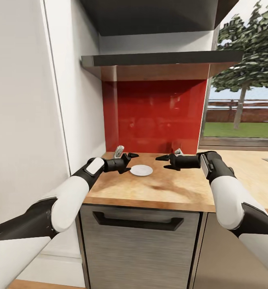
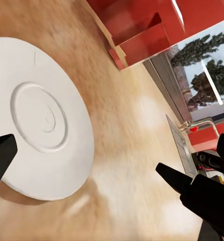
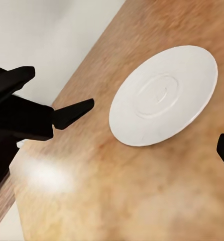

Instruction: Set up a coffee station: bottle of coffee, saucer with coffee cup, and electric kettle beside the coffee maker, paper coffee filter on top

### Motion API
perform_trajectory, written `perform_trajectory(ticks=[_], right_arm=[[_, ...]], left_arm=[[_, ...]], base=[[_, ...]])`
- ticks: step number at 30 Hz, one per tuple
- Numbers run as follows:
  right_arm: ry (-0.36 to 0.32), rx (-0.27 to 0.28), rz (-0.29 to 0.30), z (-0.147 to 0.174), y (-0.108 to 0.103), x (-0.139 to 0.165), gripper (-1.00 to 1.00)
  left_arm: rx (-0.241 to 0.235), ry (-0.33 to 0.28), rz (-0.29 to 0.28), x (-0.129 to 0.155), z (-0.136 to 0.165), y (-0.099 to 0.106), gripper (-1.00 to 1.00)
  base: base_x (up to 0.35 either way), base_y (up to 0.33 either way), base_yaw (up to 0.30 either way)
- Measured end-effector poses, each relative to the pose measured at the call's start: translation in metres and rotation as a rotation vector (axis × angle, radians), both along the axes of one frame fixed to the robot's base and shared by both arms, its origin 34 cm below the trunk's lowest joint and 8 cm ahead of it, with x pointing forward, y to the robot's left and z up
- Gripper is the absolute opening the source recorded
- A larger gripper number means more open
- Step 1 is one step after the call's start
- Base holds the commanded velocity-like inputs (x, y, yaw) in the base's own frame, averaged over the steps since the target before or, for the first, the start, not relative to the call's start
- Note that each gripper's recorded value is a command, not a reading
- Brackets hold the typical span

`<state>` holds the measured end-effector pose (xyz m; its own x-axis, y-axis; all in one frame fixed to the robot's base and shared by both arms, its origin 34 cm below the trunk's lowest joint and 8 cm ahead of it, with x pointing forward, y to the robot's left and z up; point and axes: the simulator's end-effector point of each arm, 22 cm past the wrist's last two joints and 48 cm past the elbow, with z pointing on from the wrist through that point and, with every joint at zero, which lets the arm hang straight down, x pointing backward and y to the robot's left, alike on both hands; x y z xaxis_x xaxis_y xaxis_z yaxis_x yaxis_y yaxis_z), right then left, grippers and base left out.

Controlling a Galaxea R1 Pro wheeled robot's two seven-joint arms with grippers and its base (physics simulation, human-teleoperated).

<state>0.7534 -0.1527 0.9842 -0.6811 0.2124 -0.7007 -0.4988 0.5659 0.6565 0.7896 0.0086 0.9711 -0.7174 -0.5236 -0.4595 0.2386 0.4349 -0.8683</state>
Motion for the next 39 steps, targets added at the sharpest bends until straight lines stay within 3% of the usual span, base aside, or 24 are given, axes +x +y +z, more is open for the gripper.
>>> perform_trajectory(ticks=[19, 26, 39], right_arm=[[0.002, -0.001, -0.001, -0.002, 0.0, 0.0, 1.0], [0.002, -0.001, -0.001, -0.002, 0.0, 0.0, 1.0], [0.002, -0.001, -0.001, -0.002, 0.0, 0.0, 1.0]], left_arm=[[0.047, 0.034, 0.04, 0.005, -0.013, 0.008, 1.0], [0.073, 0.031, 0.097, 0.013, -0.016, 0.018, 1.0], [0.084, 0.037, 0.11, 0.015, -0.019, 0.021, 1.0]], base=[[0.0, 0.0, 0.0], [0.0, 0.0, 0.0], [0.0, 0.0, 0.0]])
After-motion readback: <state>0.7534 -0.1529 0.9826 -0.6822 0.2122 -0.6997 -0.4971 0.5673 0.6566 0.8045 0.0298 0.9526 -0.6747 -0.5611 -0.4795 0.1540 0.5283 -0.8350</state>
